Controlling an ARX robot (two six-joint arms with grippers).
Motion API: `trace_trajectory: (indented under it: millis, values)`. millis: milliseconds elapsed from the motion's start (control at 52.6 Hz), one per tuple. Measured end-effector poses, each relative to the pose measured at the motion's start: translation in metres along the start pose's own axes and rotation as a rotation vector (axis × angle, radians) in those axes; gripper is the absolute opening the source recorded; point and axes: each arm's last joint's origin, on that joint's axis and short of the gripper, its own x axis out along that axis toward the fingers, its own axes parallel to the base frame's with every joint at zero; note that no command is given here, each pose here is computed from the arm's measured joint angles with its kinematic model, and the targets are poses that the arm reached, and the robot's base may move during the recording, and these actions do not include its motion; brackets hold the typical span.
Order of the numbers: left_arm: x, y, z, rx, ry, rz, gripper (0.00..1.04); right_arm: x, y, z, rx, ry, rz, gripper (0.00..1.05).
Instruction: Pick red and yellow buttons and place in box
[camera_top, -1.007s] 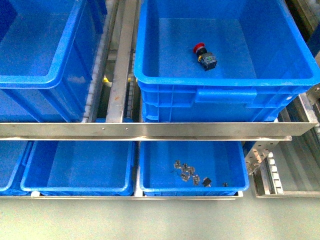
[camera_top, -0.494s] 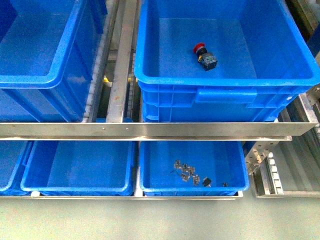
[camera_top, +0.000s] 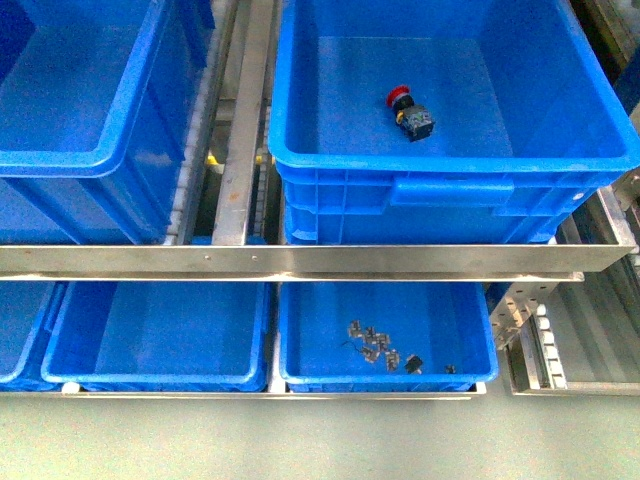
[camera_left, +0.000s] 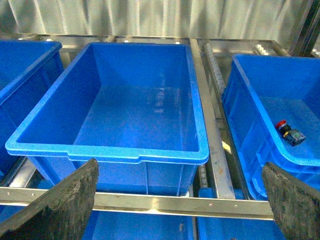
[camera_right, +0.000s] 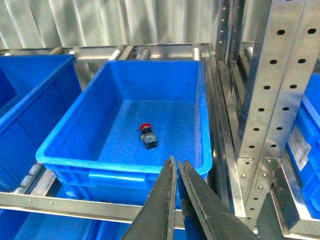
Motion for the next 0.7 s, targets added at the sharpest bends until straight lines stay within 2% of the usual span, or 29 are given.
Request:
trace_trajectory:
  millis: [171,437,513,551,703]
  values:
    - [0.0,0.0,0.0,0.0,0.0,0.0,0.97,-0.009,0.0,-0.005,0.0,0.036,0.002,0.04]
    - [0.0,0.0,0.0,0.0,0.0,0.0,0.97,-0.013,0.0,-0.003,0.0,0.005,0.0,0.04]
    - [0.0,0.0,0.0,0.0,0.0,0.0,0.97,-0.013,0.0,-0.003,-0.002,0.004,0.0,0.18]
    - [0.0,0.0,0.0,0.0,0.0,0.0,0.97,-0.013,0.0,-0.003,-0.002,0.004,0.0,0.28]
    - [0.0,0.0,0.0,0.0,0.0,0.0,0.97,-0.013,0.0,-0.003,-0.002,0.004,0.0,0.56]
